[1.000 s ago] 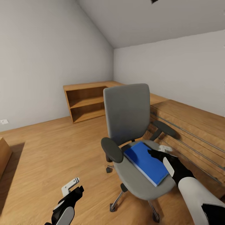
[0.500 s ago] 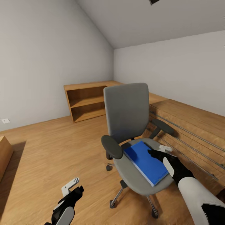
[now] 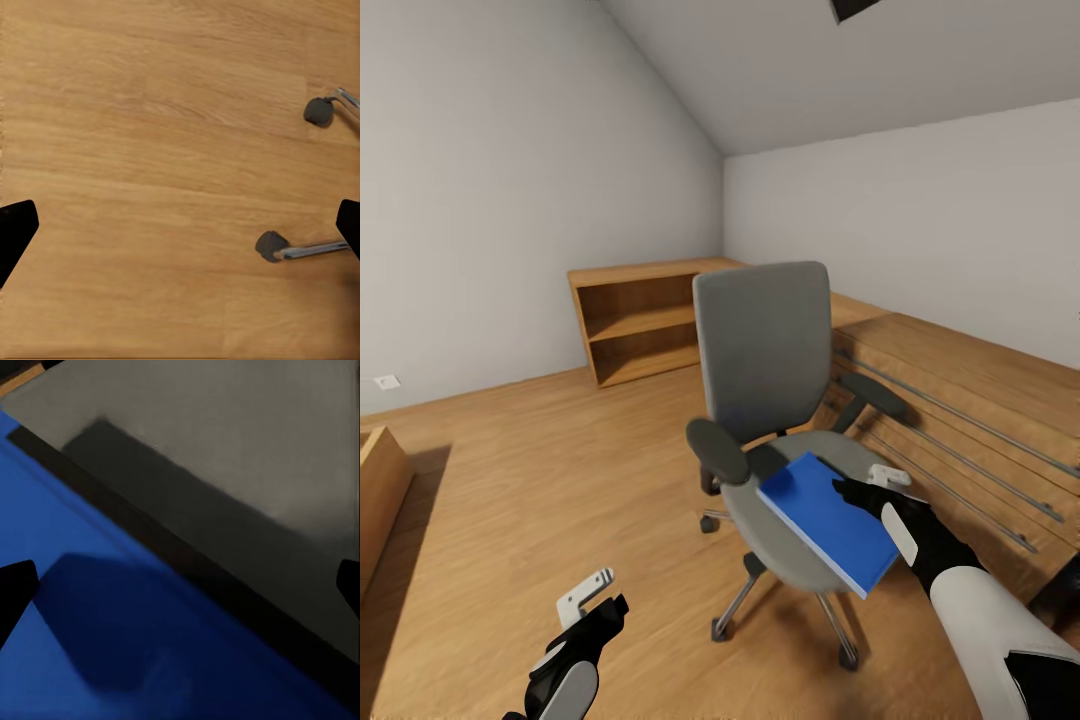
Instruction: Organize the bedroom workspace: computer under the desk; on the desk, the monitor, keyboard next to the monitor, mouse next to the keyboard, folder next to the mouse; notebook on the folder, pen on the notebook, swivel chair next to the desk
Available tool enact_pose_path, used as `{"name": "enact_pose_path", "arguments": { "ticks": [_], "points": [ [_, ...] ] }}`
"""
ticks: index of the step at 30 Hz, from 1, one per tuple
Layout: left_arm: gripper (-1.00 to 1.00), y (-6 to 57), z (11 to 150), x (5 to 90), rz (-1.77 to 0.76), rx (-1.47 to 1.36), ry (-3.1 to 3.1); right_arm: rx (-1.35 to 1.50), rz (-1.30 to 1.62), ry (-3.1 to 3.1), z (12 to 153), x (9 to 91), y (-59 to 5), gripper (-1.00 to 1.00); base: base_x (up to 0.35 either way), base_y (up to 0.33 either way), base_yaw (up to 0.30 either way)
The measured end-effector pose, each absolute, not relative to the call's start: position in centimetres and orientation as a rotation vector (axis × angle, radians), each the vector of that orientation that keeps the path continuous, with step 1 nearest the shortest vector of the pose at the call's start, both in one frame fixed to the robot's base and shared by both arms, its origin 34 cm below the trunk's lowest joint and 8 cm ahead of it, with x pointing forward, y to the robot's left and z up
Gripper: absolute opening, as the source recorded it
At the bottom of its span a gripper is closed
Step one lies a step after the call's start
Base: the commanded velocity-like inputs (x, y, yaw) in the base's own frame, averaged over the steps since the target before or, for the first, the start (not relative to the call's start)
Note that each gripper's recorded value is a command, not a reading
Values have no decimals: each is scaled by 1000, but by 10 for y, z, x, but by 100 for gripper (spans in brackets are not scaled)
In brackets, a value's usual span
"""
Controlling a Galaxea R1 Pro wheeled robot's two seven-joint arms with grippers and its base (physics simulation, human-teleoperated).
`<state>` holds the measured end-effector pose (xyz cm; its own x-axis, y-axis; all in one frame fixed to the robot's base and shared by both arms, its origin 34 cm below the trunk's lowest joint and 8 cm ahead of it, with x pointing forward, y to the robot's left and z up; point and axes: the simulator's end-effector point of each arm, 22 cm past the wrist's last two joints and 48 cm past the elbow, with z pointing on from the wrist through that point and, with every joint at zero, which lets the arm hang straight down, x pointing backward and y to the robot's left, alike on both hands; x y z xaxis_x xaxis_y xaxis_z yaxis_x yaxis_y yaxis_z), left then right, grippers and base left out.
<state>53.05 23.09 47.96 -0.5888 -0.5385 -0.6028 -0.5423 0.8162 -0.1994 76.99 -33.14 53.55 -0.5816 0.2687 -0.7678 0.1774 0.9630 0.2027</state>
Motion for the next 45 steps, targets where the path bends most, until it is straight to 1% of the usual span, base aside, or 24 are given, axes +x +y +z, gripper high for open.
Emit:
{"name": "enact_pose_path", "arguments": {
  "ticks": [5,10,45],
  "points": [
    [100,231,480,531,7,-790,2323,311,128,2205,535,770,-331,100,-233,0,0],
    [100,231,480,531,7,-790,2323,312,129,2204,536,770,-331,100,-85,0,0],
    [100,230,486,532,-1,-788,2311,309,125,2196,544,769,-333,100,-3,0,0]
  ]
}}
